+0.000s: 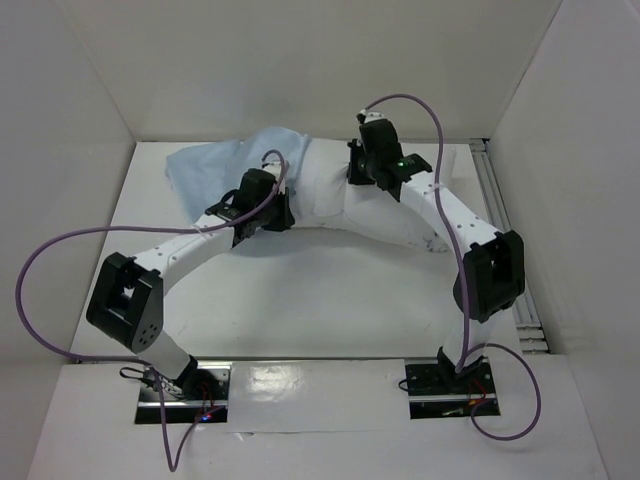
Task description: Put the pillow into the pillowcase
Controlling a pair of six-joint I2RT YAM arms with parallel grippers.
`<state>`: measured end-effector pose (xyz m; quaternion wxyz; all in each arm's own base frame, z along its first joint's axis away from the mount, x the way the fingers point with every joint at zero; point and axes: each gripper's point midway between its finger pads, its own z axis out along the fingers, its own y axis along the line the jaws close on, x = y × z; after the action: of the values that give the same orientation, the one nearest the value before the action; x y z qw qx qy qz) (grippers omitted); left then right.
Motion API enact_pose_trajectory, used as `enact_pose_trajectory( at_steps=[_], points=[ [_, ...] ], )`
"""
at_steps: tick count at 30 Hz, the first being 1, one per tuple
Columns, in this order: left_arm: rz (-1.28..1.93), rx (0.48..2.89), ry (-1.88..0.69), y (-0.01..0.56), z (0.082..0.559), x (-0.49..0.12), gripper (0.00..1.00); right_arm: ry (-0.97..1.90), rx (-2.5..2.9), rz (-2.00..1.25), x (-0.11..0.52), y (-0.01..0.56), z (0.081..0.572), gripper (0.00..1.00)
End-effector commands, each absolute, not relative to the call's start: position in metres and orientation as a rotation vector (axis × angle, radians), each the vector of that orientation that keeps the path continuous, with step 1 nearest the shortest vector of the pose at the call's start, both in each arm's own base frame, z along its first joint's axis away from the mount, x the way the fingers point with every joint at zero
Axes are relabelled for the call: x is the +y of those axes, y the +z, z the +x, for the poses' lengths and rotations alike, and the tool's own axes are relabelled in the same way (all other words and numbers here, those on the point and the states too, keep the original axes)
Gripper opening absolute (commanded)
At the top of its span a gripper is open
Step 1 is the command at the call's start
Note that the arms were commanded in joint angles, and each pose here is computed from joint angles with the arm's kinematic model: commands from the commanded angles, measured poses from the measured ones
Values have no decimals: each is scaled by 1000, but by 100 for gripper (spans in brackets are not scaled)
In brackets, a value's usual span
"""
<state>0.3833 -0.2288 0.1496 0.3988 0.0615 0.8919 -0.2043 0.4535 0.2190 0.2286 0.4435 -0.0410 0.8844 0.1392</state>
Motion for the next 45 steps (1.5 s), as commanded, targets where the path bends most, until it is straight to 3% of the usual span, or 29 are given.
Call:
enact_pose_trajectory(
  at_steps=[1,4,7,16,18,21,25,27,30,31,32,33,34,36,37,40,45],
  points=[
    [242,2123,-739,207,383,-268,0,553,2080,-108,259,250,446,0],
    [253,2020,-797,263,381,-272,0,492,2193,-86,252,196,441,0],
    [270,1925,-855,315,376,-276,0,500,2206,-63,252,192,439,0],
    [388,1739,-1101,426,344,-298,0,574,1957,-61,242,323,443,0],
    [388,1730,-1118,433,336,-295,0,591,1926,-69,240,338,429,0],
    [363,1848,-1115,401,325,-290,0,595,1951,-95,243,327,404,0],
    [314,2083,-1148,312,290,-278,0,545,2074,-145,253,265,362,0],
    [345,2109,-1192,304,271,-275,2,537,2155,-190,258,228,338,0],
    [419,2143,-1188,313,252,-269,32,533,2203,-216,261,206,323,0],
    [446,2145,-1153,316,255,-267,53,523,2211,-228,259,204,322,0],
    [463,2103,-1134,339,256,-268,62,532,2213,-234,261,204,321,1],
    [457,2104,-1101,344,260,-265,67,527,2201,-251,261,210,322,27],
    [410,2135,-1006,340,269,-256,72,499,2196,-261,257,214,324,43],
    [296,2103,-838,353,290,-237,69,453,2140,-230,251,239,333,76],
    [227,2115,-779,352,298,-225,68,410,2147,-212,243,241,334,82],
    [85,2183,-605,342,339,-197,76,326,2071,-92,214,275,345,93],
    [-102,2344,-191,307,394,-158,81,285,2070,144,154,286,363,98]
  ],
)
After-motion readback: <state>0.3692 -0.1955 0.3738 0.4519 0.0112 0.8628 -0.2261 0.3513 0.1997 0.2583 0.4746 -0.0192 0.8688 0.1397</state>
